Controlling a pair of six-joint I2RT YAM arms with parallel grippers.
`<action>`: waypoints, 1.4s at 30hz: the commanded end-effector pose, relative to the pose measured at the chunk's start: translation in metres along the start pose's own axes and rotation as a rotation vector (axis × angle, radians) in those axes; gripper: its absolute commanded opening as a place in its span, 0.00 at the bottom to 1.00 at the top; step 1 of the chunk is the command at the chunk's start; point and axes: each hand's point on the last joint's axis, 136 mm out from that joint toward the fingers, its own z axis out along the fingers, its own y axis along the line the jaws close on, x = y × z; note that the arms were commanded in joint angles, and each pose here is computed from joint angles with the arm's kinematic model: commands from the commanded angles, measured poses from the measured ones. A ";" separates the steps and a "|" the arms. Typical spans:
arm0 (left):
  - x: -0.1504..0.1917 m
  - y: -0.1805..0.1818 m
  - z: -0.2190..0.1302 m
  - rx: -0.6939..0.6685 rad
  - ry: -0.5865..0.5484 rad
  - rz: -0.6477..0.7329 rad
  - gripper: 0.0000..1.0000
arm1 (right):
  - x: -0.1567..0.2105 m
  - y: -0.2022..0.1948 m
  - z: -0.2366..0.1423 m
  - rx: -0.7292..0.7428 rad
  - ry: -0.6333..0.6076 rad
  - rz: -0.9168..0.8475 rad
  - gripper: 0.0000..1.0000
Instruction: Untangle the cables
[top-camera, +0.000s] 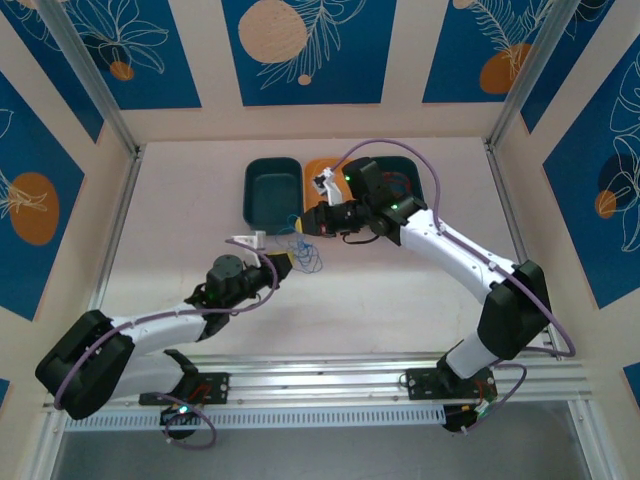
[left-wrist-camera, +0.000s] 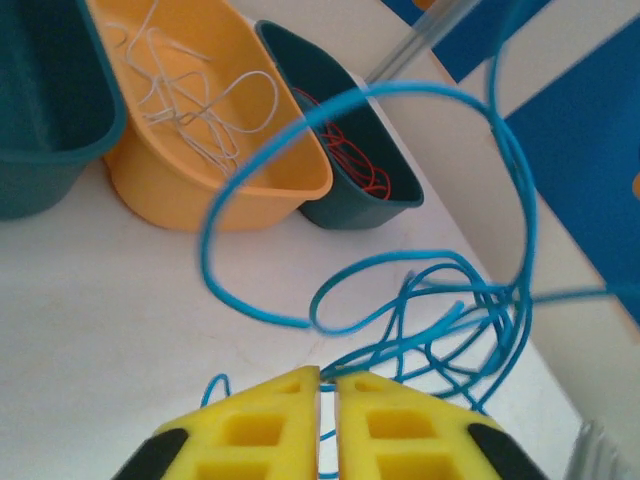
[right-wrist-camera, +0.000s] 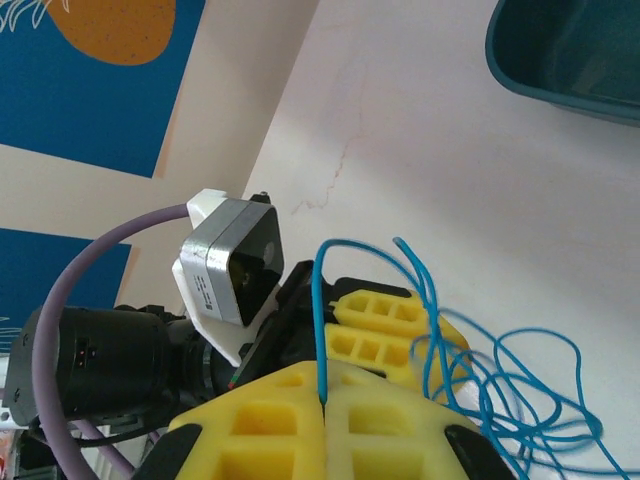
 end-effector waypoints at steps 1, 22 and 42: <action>-0.004 0.016 -0.005 -0.065 -0.031 -0.024 0.03 | -0.004 0.008 -0.018 -0.023 -0.039 -0.005 0.00; 0.012 0.135 -0.116 -0.693 -0.054 -0.141 0.00 | -0.011 -0.038 -0.106 0.238 -0.267 0.063 0.00; -0.008 0.174 -0.184 -0.974 -0.074 -0.181 0.00 | -0.001 -0.088 -0.171 0.620 -0.360 0.132 0.00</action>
